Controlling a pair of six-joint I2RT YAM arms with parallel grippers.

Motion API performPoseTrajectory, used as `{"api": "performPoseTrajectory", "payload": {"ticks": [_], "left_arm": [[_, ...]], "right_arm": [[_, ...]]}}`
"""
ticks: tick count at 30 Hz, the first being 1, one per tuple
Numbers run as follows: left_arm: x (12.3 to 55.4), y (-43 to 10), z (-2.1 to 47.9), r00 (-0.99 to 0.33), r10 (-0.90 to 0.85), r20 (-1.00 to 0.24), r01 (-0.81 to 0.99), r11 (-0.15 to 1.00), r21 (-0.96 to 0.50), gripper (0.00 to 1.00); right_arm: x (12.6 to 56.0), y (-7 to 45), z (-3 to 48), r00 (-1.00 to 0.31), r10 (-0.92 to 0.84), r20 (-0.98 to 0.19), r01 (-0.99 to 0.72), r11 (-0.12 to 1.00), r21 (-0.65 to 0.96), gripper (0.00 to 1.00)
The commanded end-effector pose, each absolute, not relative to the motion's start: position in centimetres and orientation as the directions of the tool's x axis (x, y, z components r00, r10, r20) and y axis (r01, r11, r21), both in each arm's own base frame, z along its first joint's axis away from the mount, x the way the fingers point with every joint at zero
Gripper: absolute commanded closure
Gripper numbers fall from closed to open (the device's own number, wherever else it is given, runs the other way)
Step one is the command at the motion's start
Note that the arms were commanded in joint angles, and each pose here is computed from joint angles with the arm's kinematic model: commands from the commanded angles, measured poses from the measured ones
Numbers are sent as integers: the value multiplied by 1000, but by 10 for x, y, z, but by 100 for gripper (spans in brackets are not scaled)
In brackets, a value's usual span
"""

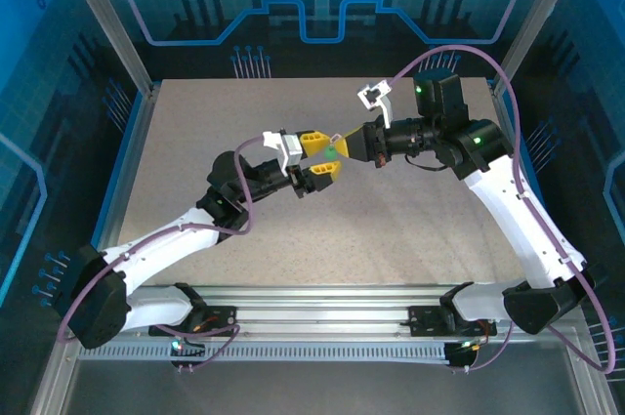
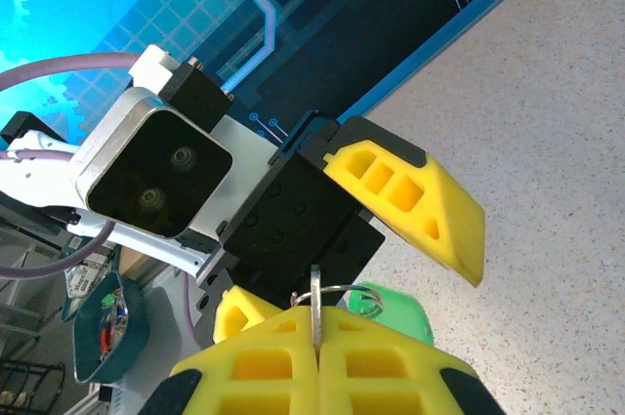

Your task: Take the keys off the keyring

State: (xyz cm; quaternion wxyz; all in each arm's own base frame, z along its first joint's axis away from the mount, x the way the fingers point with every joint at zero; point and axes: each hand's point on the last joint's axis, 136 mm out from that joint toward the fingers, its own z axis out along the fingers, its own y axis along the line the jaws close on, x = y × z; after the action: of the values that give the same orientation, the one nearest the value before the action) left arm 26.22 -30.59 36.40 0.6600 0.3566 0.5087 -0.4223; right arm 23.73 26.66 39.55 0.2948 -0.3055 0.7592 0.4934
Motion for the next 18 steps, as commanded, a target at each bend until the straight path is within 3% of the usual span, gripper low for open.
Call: {"api": "performPoseTrajectory", "payload": {"ticks": [1, 11, 18], "left_arm": [[262, -309, 385, 203, -220, -954, 913, 394, 103, 42], [262, -306, 399, 252, -225, -941, 899, 415, 141, 42], [258, -305, 406, 261, -231, -937, 901, 406, 151, 48]], "right_arm": [[230, 271, 405, -636, -172, -752, -763, 282, 581, 100], [230, 272, 403, -639, -169, -750, -762, 269, 589, 100], [230, 273, 403, -638, -167, -751, -763, 263, 590, 100]]}}
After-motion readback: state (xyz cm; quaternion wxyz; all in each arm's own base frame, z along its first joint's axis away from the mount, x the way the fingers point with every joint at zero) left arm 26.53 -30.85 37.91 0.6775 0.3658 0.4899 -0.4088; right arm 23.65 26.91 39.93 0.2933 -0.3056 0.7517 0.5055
